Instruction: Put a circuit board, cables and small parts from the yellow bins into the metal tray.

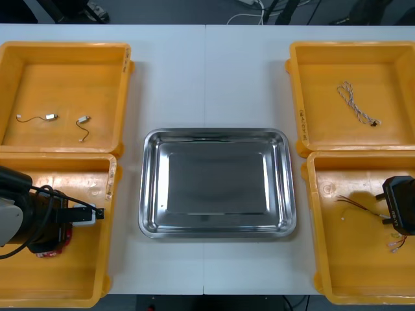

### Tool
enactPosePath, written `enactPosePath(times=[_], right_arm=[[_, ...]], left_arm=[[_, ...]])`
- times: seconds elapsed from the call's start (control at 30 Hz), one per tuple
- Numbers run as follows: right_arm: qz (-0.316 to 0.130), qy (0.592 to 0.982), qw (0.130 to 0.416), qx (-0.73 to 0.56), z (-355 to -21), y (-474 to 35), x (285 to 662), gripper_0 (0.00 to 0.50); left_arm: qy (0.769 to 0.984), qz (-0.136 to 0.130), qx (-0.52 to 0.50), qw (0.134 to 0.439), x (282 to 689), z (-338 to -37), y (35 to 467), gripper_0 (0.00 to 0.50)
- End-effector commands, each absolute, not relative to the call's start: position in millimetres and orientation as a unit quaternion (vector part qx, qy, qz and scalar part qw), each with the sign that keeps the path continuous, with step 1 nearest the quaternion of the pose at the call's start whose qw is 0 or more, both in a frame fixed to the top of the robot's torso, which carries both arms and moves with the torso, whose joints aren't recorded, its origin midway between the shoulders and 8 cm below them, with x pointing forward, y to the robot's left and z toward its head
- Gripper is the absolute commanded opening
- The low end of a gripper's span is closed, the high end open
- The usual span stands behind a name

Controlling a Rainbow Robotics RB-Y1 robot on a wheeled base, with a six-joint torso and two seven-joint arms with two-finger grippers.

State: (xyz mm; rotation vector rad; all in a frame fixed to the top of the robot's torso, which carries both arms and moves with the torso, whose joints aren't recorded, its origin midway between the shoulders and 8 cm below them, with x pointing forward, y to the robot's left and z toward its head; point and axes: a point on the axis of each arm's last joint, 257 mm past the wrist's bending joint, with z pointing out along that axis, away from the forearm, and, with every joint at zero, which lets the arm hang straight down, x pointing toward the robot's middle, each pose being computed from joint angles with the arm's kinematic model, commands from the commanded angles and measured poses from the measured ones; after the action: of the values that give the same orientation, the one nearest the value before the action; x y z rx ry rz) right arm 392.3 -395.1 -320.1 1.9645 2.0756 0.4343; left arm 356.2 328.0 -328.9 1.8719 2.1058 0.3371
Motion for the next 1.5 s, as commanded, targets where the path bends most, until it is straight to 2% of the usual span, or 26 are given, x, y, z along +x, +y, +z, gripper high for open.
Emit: enactPosePath(times=[0.03,0.43,0.67,0.73,0.77,0.8,0.87,1.13,1.23,1.4,1.5], right_arm=[[0.152,0.697,0.125,0.690,-327.8,-400.5,384.5,0.500],[0.153,0.697,0.119,0.691,-334.0,-395.9,380.6,0.500],[0.159,0.696,0.119,0.690,-334.6,-392.5,382.5,0.500],[0.161,0.696,0.119,0.690,-334.5,-391.6,383.3,0.392],[0.161,0.696,0.121,0.689,-334.2,-391.9,383.9,0.254],[0.161,0.697,0.120,0.688,-334.5,-391.4,383.9,0.092],[0.162,0.697,0.119,0.688,-334.7,-390.3,383.9,0.000],[0.165,0.698,0.128,0.685,-327.9,-394.7,387.4,0.000],[0.166,0.698,0.129,0.685,-319.7,-398.3,388.4,0.000],[0.177,0.705,0.114,0.677,-297.9,-397.4,383.6,0.000],[0.166,0.717,0.114,0.667,-284.6,-400.1,375.4,0.000]], left_arm=[[0.732,0.125,0.655,0.136,352.8,-333.4,341.0,0.000],[0.731,0.130,0.654,0.142,363.6,-320.9,340.6,0.000],[0.732,0.134,0.653,0.141,367.3,-291.7,340.3,0.000],[0.734,0.135,0.650,0.141,367.3,-283.5,341.2,0.000],[0.735,0.133,0.649,0.144,367.5,-278.0,339.5,0.000],[0.736,0.131,0.647,0.146,367.1,-272.4,338.5,0.000],[0.739,0.125,0.645,0.149,366.6,-264.1,336.9,0.000],[0.751,0.136,0.626,0.156,368.1,-224.7,339.9,0.000],[0.763,0.140,0.610,0.160,367.0,-209.1,335.1,0.000],[0.787,0.147,0.574,0.170,365.0,-183.0,323.6,0.000],[0.802,0.144,0.553,0.176,365.5,-171.7,317.8,0.000]])
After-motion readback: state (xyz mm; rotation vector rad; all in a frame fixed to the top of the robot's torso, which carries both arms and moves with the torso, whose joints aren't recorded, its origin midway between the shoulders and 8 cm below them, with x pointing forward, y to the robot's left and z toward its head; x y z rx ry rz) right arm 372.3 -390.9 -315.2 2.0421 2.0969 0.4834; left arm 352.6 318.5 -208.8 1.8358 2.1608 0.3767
